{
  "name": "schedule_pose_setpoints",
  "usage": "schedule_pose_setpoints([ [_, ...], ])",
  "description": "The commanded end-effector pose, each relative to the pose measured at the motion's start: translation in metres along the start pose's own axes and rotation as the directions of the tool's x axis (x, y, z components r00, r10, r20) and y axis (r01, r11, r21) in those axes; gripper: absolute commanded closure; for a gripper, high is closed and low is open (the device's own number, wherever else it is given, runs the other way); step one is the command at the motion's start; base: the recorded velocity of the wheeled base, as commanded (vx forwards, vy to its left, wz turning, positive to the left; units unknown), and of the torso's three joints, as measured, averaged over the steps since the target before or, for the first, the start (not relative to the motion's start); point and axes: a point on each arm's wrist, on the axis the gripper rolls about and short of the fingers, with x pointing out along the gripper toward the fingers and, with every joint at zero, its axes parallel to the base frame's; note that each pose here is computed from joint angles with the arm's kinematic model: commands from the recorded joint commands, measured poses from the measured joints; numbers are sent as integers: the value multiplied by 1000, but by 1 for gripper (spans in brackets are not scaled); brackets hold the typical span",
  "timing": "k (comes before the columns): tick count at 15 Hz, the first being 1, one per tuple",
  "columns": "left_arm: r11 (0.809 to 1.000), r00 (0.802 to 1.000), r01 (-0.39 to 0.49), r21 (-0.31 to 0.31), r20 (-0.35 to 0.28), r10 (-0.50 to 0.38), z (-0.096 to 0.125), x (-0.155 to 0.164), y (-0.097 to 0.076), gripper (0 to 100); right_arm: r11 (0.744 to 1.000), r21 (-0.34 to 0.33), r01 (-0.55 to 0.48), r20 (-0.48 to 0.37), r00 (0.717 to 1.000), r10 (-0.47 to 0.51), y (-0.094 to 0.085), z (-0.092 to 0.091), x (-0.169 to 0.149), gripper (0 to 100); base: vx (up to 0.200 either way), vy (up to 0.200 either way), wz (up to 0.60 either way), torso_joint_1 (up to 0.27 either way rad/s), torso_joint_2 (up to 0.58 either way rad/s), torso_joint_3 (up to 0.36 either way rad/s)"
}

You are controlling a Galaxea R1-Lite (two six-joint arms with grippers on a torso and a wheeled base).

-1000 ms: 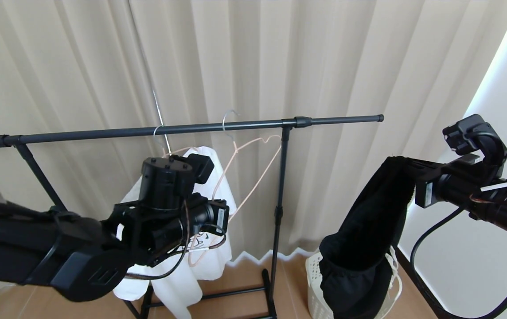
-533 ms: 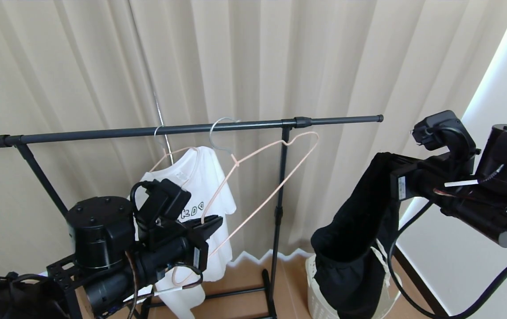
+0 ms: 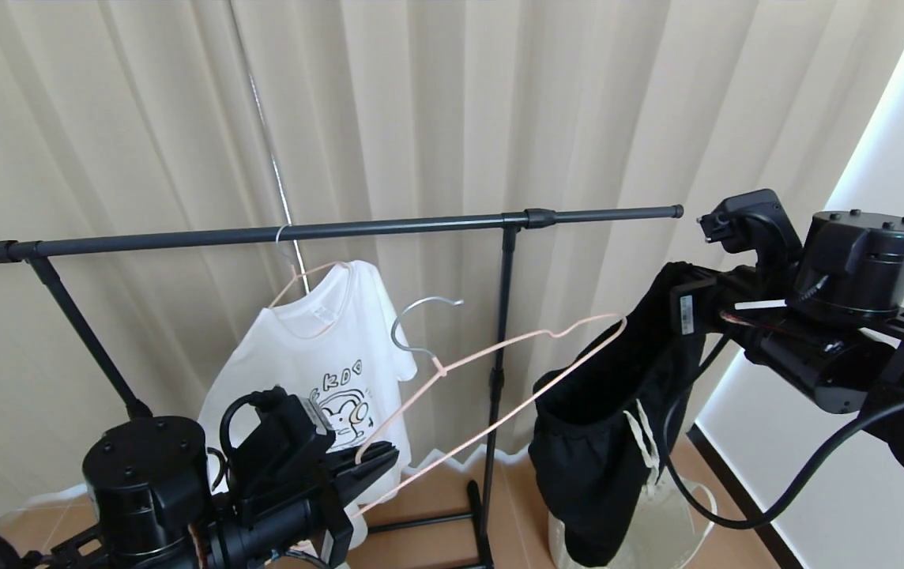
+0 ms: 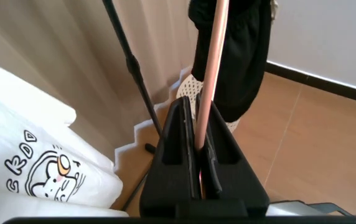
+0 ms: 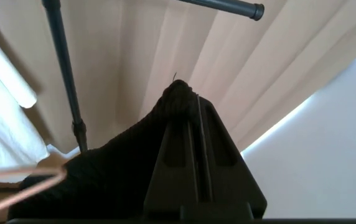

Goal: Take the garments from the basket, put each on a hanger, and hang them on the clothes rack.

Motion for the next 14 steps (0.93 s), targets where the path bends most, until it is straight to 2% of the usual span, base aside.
schedule_pose_setpoints([
  [1, 999, 999, 30, -12, -44, -30, -14, 2, -4, 100, 1000, 15, 10, -1, 1000, -10, 4, 1, 8, 100, 0, 0, 0, 0, 0, 0],
  [3, 999, 998, 42, -9, -39, -43, -16, 7, -7, 100, 999, 43, 9, 3, 1000, -9, 4, 3, 7, 100, 0, 0, 0, 0, 0, 0],
  [6, 999, 999, 40, -7, -17, -40, -16, 17, -7, 100, 998, 43, -53, 9, 999, 52, 22, 4, -2, 100, 0, 0, 0, 0, 0, 0],
  [9, 1000, 1000, 12, -13, 0, -12, -13, 23, -4, 100, 997, 38, -66, 7, 998, 66, 34, 4, -8, 100, 0, 0, 0, 0, 0, 0],
  [11, 999, 1000, -1, -52, 16, 2, -9, 31, -6, 100, 995, 28, -92, 3, 996, 92, 42, 1, -14, 100, 0, 0, 0, 0, 0, 0],
  [13, 992, 998, -51, -116, 21, 54, -6, 43, -12, 100, 995, 28, -100, 7, 995, 100, 50, 2, -19, 100, 0, 0, 0, 0, 0, 0],
  [14, 992, 998, -51, -116, 21, 54, -6, 43, -12, 100, 995, 28, -100, 7, 995, 100, 50, 2, -19, 100, 0, 0, 0, 0, 0, 0],
])
